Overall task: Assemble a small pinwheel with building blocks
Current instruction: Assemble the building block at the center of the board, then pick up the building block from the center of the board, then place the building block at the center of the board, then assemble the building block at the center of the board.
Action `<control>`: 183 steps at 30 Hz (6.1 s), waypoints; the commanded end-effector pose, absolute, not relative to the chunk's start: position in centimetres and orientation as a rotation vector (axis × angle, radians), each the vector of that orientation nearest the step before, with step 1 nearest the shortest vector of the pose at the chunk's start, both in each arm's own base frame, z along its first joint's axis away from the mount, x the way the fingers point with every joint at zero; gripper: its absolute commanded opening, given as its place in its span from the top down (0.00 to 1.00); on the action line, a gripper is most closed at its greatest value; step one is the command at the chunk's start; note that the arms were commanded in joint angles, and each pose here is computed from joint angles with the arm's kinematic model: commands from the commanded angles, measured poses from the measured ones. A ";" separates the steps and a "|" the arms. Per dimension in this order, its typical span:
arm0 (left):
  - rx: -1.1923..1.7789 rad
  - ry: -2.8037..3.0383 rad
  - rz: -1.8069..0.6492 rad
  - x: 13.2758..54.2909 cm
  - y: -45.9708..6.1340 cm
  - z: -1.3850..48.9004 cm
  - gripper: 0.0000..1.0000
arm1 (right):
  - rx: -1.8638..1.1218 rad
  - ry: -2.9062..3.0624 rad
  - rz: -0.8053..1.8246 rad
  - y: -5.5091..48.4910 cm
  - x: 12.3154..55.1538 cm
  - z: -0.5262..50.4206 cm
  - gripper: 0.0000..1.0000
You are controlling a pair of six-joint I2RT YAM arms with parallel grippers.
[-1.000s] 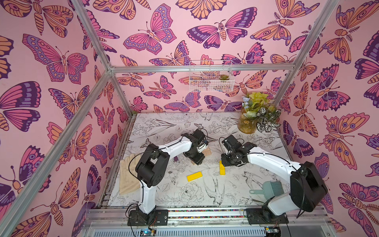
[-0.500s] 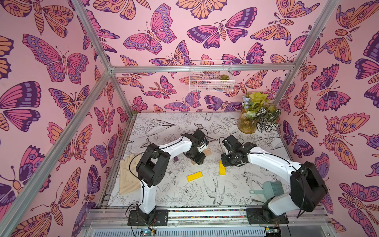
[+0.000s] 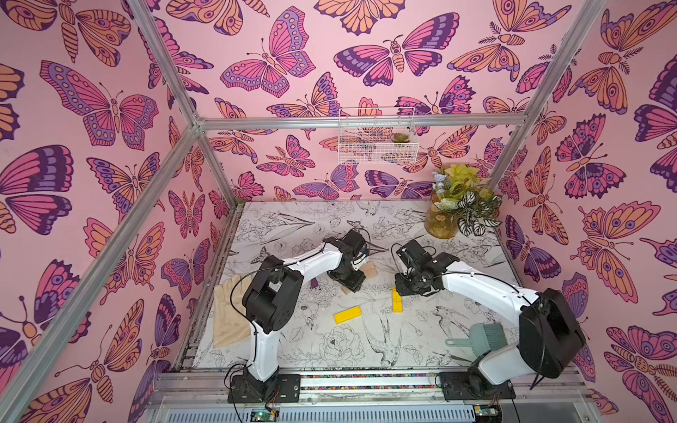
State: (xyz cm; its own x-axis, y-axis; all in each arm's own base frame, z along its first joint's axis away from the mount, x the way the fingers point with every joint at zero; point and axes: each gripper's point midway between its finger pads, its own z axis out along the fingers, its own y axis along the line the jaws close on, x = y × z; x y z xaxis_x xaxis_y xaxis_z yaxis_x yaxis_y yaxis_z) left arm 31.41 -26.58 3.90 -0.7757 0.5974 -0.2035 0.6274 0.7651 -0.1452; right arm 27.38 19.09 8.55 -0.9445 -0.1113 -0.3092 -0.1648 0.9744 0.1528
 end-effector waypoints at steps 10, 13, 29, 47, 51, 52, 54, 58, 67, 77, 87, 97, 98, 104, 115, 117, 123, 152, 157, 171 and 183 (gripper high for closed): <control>0.968 2.836 -0.217 32.5 -25.9 2.4 0.47 | -0.211 2.811 0.245 19.4 28.0 9.2 0.60; 0.956 2.834 -0.204 32.9 -25.9 2.3 0.48 | -0.208 2.808 0.245 19.4 28.1 9.3 0.61; 0.932 2.804 -0.204 33.6 -26.3 3.4 0.47 | -0.234 2.803 0.239 19.9 28.2 9.5 0.61; 0.262 2.672 -0.288 32.1 -14.3 12.4 0.27 | -0.643 2.719 0.181 31.4 35.2 10.4 0.56; 0.180 2.719 -0.286 30.7 -12.2 10.9 0.27 | -0.725 2.714 0.133 34.2 37.2 9.0 0.53; 0.169 2.731 -0.283 30.3 -11.8 10.5 0.27 | -0.747 2.710 0.123 34.9 37.7 8.7 0.51; 0.151 2.741 -0.280 29.9 -11.3 10.1 0.27 | -0.786 2.710 0.104 36.0 38.4 8.0 0.49; 0.131 2.760 -0.287 29.6 -10.7 9.5 0.27 | -0.835 2.708 0.070 37.4 39.5 6.8 0.45; 0.141 2.803 -0.305 29.8 -10.7 8.2 0.27 | -0.858 2.719 0.087 38.9 40.5 3.9 0.54; 0.194 2.835 -0.311 31.8 -11.5 7.2 0.29 | -0.646 2.752 0.053 36.1 43.6 3.7 0.74; 0.276 2.882 -0.284 34.6 -12.6 5.6 0.31 | -0.410 2.802 0.027 29.4 47.9 4.0 0.74; 0.357 2.953 -0.209 34.8 -13.0 3.8 0.36 | -0.360 2.889 -0.025 25.5 46.9 2.7 0.67; 0.365 2.959 -0.207 34.8 -13.0 3.5 0.36 | -0.356 2.893 -0.018 25.4 46.9 2.7 0.65; 0.420 2.986 -0.180 34.9 -13.5 2.6 0.50 | -0.323 2.867 0.034 25.1 46.9 4.4 0.49; 0.696 2.949 -0.034 36.6 -14.7 1.9 0.85 | -0.231 2.728 0.112 22.0 46.6 11.9 0.43; 0.777 2.923 -0.004 37.2 -15.2 1.9 0.91 | -0.213 2.705 0.120 21.1 46.2 13.1 0.43; 1.084 2.808 0.115 38.5 -17.1 1.2 1.00 | -0.186 2.675 0.121 18.9 44.1 14.9 0.43; 1.473 2.520 -0.077 41.9 -26.3 0.8 0.66 | -0.191 2.730 0.112 16.4 38.6 12.8 0.44; 1.366 2.512 -0.116 43.3 -26.4 2.8 0.54 | -0.244 2.721 0.146 17.2 38.6 12.9 0.43; 0.774 2.492 -0.274 44.4 -19.9 11.2 0.17 | -0.690 2.623 0.191 26.6 40.2 13.0 0.39; 0.321 2.604 -0.256 37.2 -12.6 10.6 0.18 | -1.005 2.600 0.087 34.9 41.4 7.6 0.37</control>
State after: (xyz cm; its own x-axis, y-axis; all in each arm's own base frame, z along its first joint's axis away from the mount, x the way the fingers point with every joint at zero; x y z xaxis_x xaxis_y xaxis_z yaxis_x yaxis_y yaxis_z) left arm 38.06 -13.17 9.83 -0.8330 0.2755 -0.4797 0.3561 0.9307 -0.0839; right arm 41.68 34.70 7.84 -0.7134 -0.5880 -0.3812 -0.6281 0.7777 -0.0241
